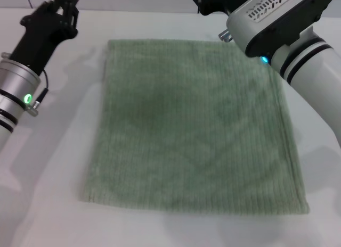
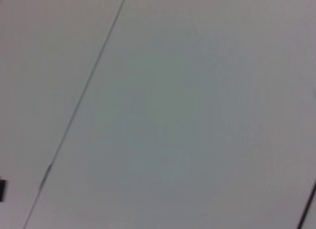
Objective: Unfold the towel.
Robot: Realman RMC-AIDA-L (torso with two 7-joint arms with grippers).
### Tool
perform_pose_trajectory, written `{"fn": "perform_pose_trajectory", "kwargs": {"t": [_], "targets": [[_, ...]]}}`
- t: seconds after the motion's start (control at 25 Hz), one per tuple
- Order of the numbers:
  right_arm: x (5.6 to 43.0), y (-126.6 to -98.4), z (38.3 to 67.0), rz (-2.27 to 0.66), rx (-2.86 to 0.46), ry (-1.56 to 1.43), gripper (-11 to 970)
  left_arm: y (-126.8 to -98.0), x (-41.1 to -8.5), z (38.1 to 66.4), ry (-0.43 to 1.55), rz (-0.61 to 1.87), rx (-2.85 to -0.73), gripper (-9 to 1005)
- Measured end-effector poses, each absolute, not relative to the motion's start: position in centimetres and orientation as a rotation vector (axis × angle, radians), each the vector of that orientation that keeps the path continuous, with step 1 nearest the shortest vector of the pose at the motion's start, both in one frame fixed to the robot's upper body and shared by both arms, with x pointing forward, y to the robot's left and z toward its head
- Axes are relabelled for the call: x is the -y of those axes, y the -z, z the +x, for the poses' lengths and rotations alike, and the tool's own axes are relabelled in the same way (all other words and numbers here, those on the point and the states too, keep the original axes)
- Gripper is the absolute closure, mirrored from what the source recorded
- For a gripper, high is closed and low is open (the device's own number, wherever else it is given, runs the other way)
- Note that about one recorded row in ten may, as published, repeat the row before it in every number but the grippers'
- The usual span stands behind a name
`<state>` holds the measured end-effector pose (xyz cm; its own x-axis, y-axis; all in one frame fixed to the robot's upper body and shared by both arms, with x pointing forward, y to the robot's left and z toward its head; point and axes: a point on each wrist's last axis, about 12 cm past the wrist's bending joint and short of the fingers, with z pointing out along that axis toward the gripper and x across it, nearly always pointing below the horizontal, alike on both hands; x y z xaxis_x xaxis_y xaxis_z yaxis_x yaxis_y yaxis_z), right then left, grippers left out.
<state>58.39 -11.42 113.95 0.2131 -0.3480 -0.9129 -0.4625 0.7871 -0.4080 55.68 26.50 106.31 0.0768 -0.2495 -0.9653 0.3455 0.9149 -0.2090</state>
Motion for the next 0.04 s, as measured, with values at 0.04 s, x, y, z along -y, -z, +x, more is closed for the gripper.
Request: {"fn": "perform_pose_trajectory", "kwargs": {"t": [0.04], "targets": [[11.56, -113.91, 58.63, -0.701, -1.387, -0.094, 547, -106.42, -26.91, 55.57, 0.442, 0.079, -1.413, 979]]}}
